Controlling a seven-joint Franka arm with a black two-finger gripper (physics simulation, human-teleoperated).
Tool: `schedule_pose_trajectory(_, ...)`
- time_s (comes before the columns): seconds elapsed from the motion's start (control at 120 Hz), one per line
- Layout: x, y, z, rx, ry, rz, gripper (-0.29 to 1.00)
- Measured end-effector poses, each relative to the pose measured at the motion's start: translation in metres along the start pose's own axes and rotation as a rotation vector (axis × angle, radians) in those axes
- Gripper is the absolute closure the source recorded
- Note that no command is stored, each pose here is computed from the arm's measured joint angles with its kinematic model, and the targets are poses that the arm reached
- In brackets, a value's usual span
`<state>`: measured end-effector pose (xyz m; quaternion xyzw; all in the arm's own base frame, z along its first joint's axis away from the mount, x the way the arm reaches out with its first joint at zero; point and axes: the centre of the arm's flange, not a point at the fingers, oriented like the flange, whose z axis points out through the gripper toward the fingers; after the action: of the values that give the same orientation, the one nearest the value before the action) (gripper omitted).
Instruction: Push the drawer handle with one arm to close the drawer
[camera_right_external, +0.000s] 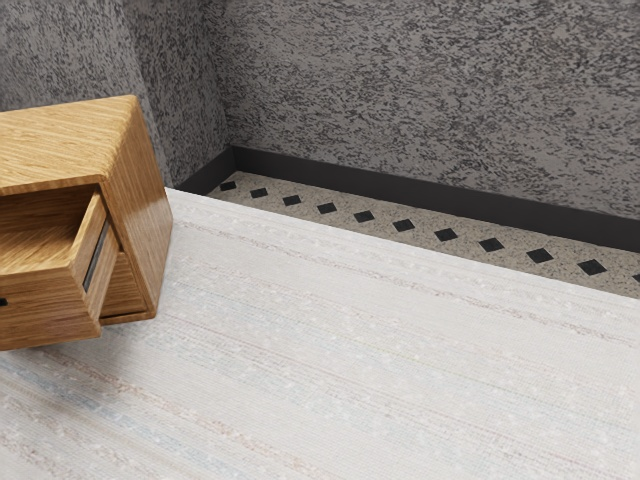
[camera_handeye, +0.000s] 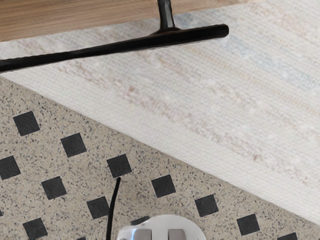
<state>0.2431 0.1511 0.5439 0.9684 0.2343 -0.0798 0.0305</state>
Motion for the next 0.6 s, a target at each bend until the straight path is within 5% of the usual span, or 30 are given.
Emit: schedule_pose_trajectory(0.6, 0.042, -0.032, 0.021, 0.010, 0.061, -0.203, 0.78)
